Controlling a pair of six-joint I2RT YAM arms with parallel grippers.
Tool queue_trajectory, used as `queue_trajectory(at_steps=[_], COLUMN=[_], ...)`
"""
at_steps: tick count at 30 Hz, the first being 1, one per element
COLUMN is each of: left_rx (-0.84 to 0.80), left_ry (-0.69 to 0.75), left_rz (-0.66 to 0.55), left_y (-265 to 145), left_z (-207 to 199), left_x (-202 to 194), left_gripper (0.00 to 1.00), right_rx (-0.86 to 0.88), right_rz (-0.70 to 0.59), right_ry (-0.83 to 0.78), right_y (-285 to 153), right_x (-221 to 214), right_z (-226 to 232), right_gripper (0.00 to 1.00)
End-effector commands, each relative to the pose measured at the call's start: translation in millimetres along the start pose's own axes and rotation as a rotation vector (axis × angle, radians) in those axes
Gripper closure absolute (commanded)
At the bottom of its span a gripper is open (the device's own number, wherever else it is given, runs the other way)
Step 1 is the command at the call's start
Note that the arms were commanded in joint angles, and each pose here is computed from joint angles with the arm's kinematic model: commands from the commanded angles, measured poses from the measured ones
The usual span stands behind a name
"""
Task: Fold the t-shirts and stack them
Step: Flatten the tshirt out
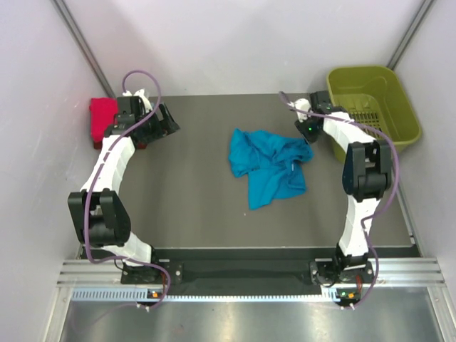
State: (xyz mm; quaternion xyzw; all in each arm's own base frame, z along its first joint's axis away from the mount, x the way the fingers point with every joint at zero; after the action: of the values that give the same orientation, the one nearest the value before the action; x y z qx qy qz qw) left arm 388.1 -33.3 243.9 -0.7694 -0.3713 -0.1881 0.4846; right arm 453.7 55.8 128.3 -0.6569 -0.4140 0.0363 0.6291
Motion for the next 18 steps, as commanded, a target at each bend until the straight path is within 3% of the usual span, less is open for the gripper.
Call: queue_trajectory(at_steps=[1,2,5,7,11,18], left_rx=[-0.046,-0.045,-0.037,-0.031,-0.035,-0.040], left_ry=[0.003,0.007,0.021,0.021,0.013,0.010], left_rz=[-0.042,-0.040,-0.042,-0.037,-0.032,-0.028], left_y=[-1,-2,-5,-4,-2,1], left_z=[-7,-7,-5,-4,-3,-4], left_x=[11,11,9,6,4,8], left_gripper=[0.07,0.07,0.07,0.07,0.07,0.08], right_rx=[-0.083,-0.035,0.050,0.057,0.093,0.078], right_rz=[-0.066,-0.133,-0.312,-0.352,-0.315,-0.247], right_ry=[-0.032,-0.067,-0.201,-0.248,-0.293,-0.306], right_y=[-32,-39,-81,-97,-97,-81], right_x=[19,25,24,17,3,-19], right_z=[-9,-3,23,44,69,69], right_gripper=[0.61,0.55,0.52,0.52,0.52,0.55])
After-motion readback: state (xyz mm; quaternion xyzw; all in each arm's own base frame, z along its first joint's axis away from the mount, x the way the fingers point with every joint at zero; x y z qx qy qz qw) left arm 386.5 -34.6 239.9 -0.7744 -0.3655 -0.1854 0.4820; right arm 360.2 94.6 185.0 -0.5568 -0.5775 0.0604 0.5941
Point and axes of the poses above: each gripper's point midway between its finger pads, its own y axis out along the fingers, its own z axis along the line the jaws close on, x = y × z, the point moved 6 cm from there along -y, back along the fingers, and after that the axes turned 1 degree about -y, right-handed, at the moved point
